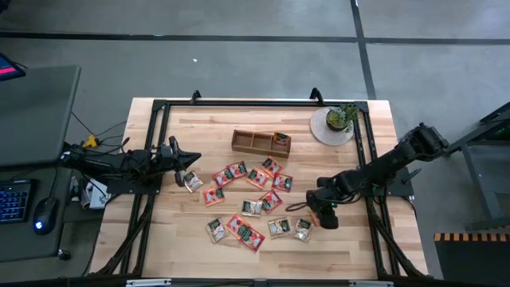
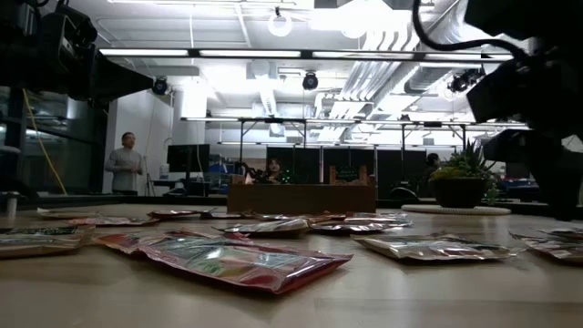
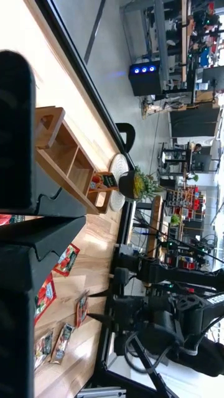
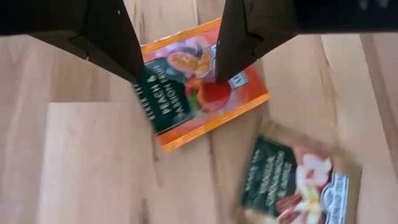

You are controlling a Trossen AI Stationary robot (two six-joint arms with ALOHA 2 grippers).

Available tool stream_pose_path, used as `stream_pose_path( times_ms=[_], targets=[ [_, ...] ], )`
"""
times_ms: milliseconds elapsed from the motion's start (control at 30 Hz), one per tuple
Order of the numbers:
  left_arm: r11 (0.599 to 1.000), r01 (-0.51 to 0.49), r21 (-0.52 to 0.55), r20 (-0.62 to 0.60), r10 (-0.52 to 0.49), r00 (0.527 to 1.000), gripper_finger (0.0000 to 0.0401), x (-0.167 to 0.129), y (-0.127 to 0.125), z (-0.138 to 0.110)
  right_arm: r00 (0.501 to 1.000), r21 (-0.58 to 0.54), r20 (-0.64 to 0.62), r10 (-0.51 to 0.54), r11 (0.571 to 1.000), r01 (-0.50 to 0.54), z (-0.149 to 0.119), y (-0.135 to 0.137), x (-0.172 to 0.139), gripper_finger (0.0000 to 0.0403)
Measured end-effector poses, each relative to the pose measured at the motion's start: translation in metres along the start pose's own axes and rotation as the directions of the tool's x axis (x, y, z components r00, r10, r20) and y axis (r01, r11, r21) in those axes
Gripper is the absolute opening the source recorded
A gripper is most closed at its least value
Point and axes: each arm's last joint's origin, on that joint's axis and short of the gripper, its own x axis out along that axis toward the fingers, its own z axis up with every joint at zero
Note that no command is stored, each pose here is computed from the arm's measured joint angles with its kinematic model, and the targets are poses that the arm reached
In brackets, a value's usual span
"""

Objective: Pick & Place Tea
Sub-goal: Put the orange tea bag into the right section of the wooden organizer

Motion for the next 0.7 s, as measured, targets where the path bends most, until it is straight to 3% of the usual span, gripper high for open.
stream_pose_path(
  times_ms=[233,700],
  targets=[
    [1.0,0.001,0.0,0.0,-0.001,1.0,0.0,0.0,0.0,0.0,0.997,-0.011,0.006,-0.074,0.997,0.074,0.0,0.0,0.006,0.0193],
    [1.0,0.001,0.0,-0.001,-0.001,1.0,0.0,0.0,0.0,0.0,0.992,-0.03,-0.041,-0.121,0.992,0.119,0.001,0.002,0.028,0.0193]
  ],
)
